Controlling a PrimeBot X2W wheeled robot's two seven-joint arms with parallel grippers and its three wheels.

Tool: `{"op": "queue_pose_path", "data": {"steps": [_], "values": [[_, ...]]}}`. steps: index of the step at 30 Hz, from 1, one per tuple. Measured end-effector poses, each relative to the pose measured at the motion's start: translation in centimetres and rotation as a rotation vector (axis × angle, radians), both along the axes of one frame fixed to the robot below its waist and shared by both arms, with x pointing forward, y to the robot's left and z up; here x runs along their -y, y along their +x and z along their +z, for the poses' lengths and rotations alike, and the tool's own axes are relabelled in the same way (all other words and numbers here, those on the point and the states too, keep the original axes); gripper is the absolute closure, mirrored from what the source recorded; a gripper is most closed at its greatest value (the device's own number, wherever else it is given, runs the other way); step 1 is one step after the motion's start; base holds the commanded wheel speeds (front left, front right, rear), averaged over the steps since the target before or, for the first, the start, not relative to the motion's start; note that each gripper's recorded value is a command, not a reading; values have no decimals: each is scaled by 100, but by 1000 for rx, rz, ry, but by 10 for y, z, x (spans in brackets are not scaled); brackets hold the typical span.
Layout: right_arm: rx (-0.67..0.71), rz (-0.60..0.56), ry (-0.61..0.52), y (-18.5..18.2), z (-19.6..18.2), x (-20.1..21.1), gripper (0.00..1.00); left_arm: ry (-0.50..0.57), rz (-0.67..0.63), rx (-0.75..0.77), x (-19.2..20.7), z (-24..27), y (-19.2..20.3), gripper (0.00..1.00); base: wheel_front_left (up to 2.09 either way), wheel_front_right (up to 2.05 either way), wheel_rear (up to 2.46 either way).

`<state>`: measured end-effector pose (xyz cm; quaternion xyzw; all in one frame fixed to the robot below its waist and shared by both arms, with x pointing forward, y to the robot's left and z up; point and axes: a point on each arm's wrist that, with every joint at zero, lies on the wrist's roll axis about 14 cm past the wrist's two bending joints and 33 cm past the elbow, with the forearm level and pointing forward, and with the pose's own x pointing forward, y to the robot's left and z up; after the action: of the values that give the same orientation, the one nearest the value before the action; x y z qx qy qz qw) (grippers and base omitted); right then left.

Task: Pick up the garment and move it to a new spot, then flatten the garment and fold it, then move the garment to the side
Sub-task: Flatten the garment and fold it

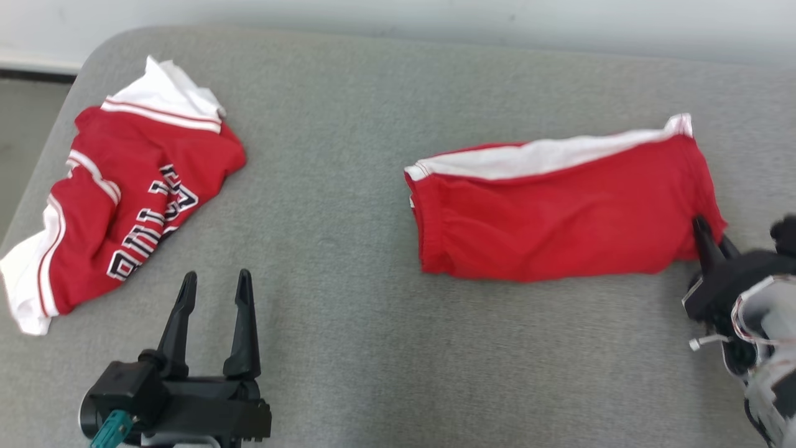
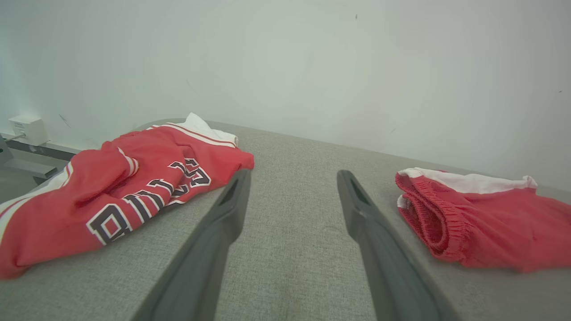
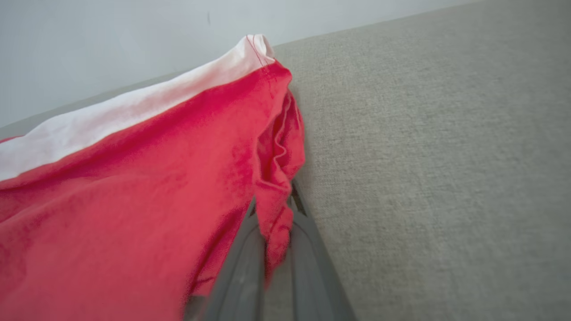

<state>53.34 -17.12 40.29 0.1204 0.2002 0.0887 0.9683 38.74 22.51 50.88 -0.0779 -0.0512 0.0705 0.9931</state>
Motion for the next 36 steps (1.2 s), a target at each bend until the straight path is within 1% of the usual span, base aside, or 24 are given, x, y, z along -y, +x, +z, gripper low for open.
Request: {"op": "queue_pose_path", "data": {"steps": [11,16,19,22,26,30,36], "values": [[0,-217,56,-64,4,82,100,17,-68,29,16,8,-2,0,0,0,0],[10,-304,56,-84,8,116,100,20,-90,42,21,12,-1,0,0,0,0],[15,-324,54,-87,9,124,100,19,-100,46,24,13,0,0,0,0,0],[29,-324,62,-85,13,123,100,19,-103,42,26,12,1,0,0,0,0],[74,-286,67,-76,25,111,100,16,-114,40,30,11,3,0,0,0,0],[132,-228,81,-68,41,90,100,15,-122,38,32,10,4,0,0,0,0],[237,-87,98,-61,69,42,100,11,-142,36,37,9,5,0,0,0,0]]}}
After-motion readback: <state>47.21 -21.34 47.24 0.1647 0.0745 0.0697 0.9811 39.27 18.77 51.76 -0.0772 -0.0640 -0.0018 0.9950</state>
